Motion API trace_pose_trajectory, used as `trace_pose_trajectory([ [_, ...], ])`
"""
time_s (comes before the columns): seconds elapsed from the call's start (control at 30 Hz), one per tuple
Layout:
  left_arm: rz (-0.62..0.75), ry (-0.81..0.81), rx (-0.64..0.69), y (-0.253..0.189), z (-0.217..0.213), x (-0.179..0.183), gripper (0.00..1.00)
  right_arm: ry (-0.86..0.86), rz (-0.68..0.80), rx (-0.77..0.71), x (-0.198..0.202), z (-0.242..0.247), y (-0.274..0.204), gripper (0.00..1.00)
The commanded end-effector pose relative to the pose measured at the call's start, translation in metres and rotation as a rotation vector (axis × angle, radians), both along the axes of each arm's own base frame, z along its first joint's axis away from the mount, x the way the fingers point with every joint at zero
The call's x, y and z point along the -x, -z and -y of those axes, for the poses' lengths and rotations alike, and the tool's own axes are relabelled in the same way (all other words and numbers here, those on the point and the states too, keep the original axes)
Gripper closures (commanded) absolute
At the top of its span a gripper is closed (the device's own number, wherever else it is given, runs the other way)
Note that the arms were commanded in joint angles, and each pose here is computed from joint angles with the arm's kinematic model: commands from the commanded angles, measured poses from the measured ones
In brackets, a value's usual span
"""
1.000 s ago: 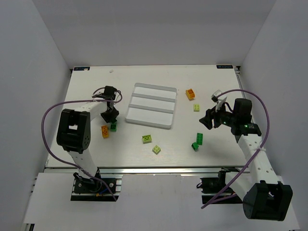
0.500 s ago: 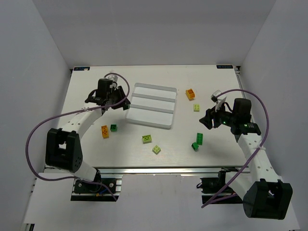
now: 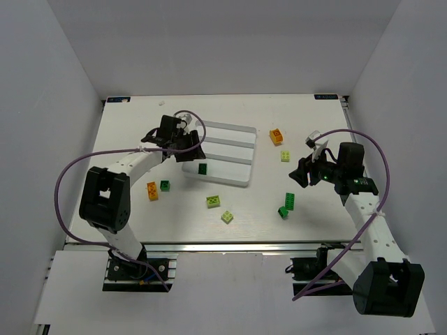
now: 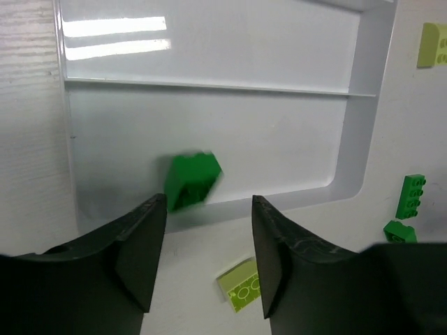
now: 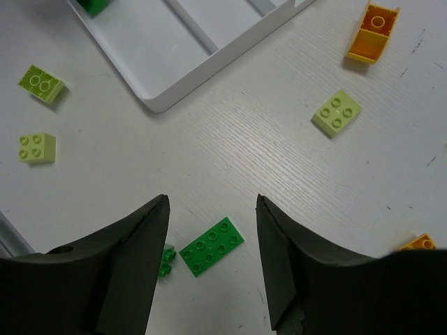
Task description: Sort the legos into containers by color
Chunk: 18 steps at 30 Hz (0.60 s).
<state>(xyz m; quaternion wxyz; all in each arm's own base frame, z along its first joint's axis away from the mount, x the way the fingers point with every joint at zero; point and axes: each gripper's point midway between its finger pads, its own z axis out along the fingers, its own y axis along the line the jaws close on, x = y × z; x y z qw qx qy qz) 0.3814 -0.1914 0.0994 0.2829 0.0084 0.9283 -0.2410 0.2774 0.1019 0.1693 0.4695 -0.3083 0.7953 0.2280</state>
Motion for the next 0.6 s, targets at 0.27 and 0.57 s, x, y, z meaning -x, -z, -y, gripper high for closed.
trace_pose_trajectory([
  [0.27,0.107,-0.032,-0.036,-0.038,-0.007,-0.013,0.38,-0.051,0.054,0.006,-0.004,-0.004,-0.005,0.38],
  [0.57,0.165,-0.349,-0.178,-0.057,-0.086,0.037,0.46,-0.051,0.055,0.009,-0.004,-0.004,-0.005,0.39],
])
